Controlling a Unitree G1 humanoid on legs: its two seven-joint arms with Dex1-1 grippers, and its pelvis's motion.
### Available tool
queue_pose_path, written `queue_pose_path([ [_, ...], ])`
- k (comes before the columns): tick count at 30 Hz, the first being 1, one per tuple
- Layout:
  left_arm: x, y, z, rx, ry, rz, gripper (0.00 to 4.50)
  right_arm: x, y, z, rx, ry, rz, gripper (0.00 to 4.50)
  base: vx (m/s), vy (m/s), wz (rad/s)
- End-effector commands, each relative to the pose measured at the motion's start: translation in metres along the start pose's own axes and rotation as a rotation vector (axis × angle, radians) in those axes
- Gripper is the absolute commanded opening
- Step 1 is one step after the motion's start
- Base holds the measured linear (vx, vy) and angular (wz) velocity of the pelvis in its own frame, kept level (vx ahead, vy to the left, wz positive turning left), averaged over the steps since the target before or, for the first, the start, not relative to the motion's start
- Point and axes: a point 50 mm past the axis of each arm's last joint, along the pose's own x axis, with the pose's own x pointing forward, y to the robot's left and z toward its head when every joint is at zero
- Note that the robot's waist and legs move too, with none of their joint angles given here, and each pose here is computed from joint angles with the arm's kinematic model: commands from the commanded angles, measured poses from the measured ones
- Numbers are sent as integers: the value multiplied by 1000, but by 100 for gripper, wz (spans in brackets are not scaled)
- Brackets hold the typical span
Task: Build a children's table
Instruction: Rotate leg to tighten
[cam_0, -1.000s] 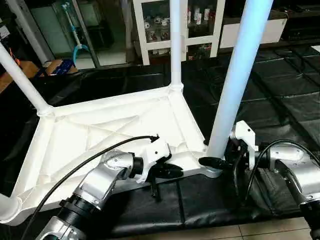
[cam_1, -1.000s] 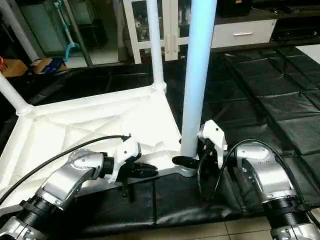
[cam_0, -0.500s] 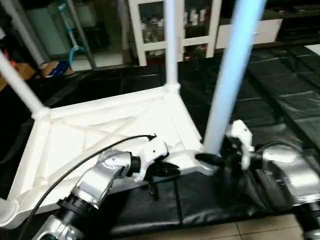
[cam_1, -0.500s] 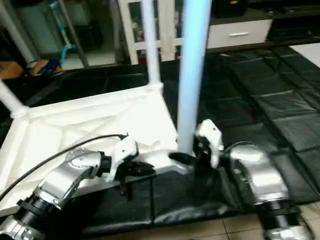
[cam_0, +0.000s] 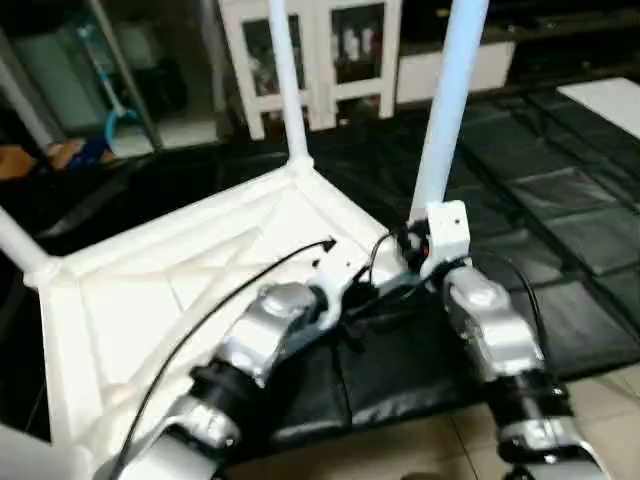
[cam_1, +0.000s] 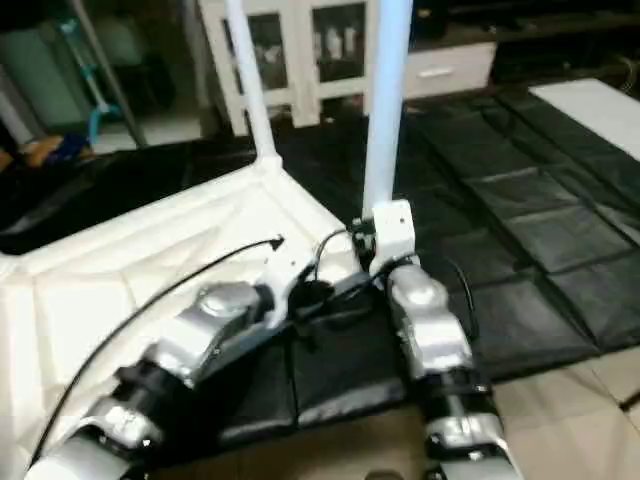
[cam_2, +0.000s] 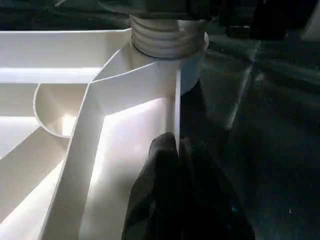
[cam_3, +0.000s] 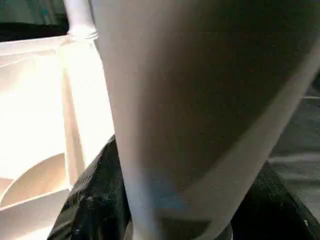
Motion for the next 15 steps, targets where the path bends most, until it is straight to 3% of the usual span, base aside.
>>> queue_pose_path([
  [1, -3, 17, 8, 7, -24, 134, 0, 3, 31, 2, 20, -26, 110, 205, 0, 0, 0],
  [4, -3, 16, 8, 15, -29, 123, 0, 2, 38, 9, 31, -82, 187, 205, -17, -4, 1],
  [5, -4, 16, 5, 23, -30, 114, 0, -1, 38, 14, 70, -124, 231, 258, 0, 0, 0],
  [7, -6, 15, 3, 31, -30, 92, 0, -4, 35, 18, 72, -157, 251, 271, 0, 0, 0],
  [10, -10, 12, -3, 59, -35, 22, 0, -9, 24, 26, 68, -195, 291, 306, 0, 0, 0],
  [13, -22, 6, -14, 143, -22, -121, 0, -17, 4, 35, 88, -195, 445, 320, 0, 0, 0],
  [15, -24, 5, -15, 150, -19, -142, 0, -19, 1, 36, 73, -190, 475, 334, 0, 0, 0],
])
